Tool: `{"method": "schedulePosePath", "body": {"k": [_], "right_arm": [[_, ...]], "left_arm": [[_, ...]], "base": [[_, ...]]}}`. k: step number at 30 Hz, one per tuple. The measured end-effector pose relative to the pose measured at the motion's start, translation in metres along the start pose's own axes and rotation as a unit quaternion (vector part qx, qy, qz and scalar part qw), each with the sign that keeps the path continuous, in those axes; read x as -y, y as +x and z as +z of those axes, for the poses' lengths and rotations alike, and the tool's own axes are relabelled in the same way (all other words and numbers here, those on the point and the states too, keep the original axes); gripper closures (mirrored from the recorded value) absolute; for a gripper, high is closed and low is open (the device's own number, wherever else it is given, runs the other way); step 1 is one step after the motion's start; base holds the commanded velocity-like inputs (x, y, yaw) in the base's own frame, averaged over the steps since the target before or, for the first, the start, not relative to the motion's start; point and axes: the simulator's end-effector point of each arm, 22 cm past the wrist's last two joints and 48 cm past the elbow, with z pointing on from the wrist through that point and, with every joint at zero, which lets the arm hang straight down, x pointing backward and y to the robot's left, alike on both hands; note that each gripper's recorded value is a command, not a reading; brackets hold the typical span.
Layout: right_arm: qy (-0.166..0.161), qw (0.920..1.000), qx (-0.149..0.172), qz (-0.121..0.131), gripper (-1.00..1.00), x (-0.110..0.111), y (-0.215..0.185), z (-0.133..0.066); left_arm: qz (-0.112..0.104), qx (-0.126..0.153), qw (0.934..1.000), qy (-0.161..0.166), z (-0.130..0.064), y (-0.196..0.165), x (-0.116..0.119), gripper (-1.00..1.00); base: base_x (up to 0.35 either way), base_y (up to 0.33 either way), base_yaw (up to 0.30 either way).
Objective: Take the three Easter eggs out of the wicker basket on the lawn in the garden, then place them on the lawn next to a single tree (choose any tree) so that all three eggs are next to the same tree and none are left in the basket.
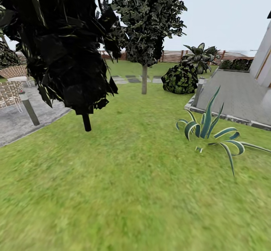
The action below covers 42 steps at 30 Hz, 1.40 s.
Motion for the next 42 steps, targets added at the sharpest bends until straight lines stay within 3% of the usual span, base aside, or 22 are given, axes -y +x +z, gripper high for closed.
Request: {"method": "schedulePosePath", "body": {"k": [42], "right_arm": [[0.0,1.0,0.0,0.001,-1.0,0.0007,-0.0001,0.0]], "left_arm": [[-0.011,0.006,0.9999,-0.007,-0.0001,-0.0025,-0.0038,-1.0]], "base": [[0.315,-0.075,0.0]]}}
